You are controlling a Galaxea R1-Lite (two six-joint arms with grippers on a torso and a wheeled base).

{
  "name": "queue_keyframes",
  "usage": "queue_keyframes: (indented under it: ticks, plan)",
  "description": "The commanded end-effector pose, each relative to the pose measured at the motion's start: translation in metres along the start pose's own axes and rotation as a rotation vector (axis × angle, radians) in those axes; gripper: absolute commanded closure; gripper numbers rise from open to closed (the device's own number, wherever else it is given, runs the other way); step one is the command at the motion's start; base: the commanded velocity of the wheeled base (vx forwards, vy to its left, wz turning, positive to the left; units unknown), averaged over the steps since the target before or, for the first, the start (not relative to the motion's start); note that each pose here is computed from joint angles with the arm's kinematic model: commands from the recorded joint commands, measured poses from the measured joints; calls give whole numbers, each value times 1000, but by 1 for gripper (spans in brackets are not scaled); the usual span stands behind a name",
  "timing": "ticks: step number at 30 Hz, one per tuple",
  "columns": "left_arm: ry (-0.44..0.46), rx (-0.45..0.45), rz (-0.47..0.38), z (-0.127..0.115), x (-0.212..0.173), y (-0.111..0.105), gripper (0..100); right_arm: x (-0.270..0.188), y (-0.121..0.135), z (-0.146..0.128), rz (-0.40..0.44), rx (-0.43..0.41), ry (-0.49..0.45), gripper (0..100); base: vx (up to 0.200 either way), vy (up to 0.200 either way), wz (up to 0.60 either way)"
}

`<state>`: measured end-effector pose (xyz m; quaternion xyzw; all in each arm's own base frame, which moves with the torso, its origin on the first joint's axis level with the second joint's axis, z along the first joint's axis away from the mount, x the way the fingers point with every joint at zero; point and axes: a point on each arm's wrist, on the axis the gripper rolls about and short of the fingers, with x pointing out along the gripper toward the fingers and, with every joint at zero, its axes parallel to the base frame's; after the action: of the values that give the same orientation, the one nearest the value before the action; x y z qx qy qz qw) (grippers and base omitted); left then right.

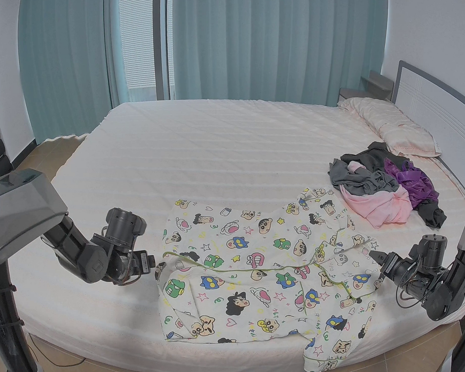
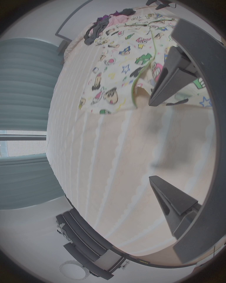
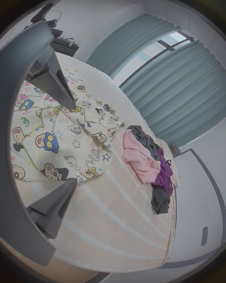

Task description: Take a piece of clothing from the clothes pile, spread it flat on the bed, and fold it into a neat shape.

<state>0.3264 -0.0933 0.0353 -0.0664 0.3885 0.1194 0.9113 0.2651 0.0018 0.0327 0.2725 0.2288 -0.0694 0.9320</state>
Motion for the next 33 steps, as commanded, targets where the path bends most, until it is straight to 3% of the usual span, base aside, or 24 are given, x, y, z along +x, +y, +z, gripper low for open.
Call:
queue_keyframes:
  ticks: [1, 5, 8, 17, 22, 31, 32, 33]
  plan:
    - [36, -5, 29, 7, 9, 34, 0, 1, -1, -1, -3, 0, 4, 0, 0, 0, 0]
    - [42, -22, 25, 13, 11, 49, 0, 0, 0, -1, -2, -1, 6, 0, 0, 0, 0]
    - [34, -59, -35, 22, 6, 54, 0, 0, -1, -2, -5, 0, 10, 0, 0, 0, 0]
    - [84, -188, -284, 30, -5, 34, 0, 0, 0, -3, 1, 10, 16, 0, 0, 0, 0]
    - [165, -175, -357, 17, 3, 22, 0, 0, 0, -3, 5, 35, 15, 0, 0, 0, 0]
    - [242, -108, -368, -11, 16, -1, 0, 1, 0, -3, 4, 36, 18, 0, 0, 0, 0]
    - [248, -103, -363, -13, 17, -2, 100, 1, 0, -3, 4, 36, 18, 0, 0, 0, 0]
    - [249, -101, -362, -14, 17, -2, 100, 1, 0, -3, 4, 35, 18, 0, 0, 0, 0]
